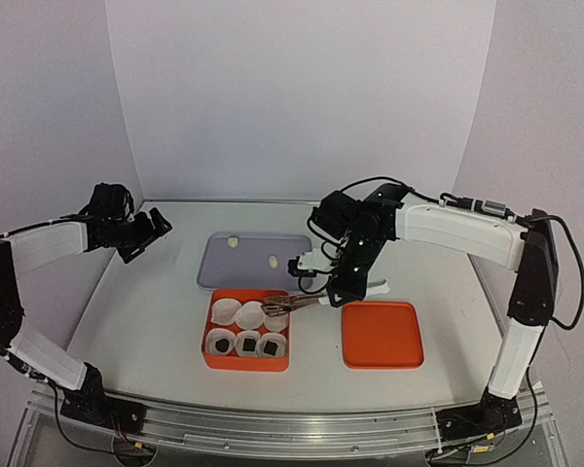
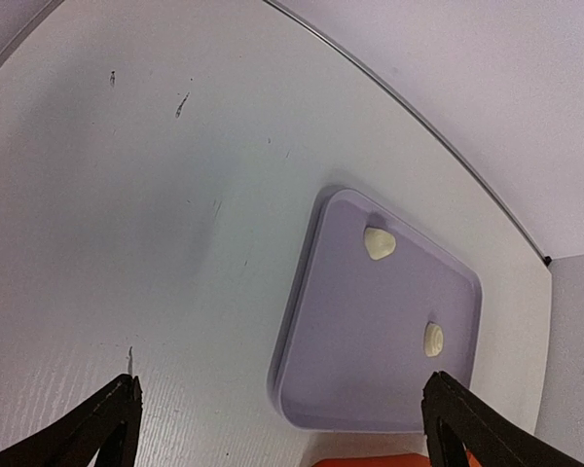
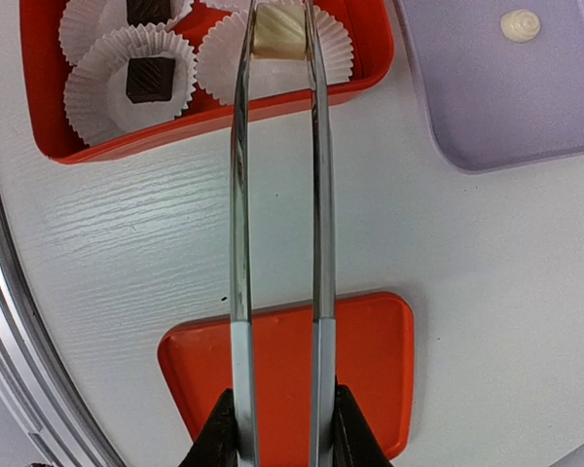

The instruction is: Pack the chocolate

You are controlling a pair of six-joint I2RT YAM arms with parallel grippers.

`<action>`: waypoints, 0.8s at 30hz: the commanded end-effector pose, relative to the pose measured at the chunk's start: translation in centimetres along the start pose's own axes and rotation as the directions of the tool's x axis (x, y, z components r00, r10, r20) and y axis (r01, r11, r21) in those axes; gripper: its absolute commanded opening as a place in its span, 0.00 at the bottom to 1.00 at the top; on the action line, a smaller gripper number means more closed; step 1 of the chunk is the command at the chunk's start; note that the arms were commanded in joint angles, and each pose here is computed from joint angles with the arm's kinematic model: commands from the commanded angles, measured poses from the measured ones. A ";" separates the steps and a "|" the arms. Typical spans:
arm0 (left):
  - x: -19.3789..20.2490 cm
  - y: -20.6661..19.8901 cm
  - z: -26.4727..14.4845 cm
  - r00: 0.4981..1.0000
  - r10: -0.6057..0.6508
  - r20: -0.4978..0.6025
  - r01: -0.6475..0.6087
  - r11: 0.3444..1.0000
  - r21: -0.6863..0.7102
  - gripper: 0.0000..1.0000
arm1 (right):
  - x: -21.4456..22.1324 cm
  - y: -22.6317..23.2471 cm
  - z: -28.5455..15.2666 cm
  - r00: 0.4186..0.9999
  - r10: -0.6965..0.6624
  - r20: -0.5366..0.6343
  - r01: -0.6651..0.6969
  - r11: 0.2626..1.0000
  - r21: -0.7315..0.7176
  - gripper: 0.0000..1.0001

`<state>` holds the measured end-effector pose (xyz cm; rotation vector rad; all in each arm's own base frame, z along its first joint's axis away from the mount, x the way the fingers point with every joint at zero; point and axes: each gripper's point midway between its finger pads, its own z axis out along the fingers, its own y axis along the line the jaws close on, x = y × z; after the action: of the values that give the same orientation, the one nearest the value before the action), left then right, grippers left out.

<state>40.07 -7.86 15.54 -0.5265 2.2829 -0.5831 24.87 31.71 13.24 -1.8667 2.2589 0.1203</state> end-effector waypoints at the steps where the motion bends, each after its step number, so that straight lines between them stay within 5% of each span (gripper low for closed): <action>1: -1.7 -1.3 -0.6 0.999 0.020 0.049 -0.021 0.999 0.025 1.00 | -0.9 -0.3 -1.0 1.000 -0.024 0.011 0.024 1.000 0.020 0.11; 24: -1.6 -0.7 -0.7 0.998 0.029 0.054 -0.028 1.000 -0.007 1.00 | -1.7 -0.2 -0.8 0.998 -0.063 -0.010 0.063 0.998 0.029 0.18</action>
<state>40.15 -7.46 15.48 -0.5356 2.2781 -0.5541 24.92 32.40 13.31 -1.9278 2.2272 0.0794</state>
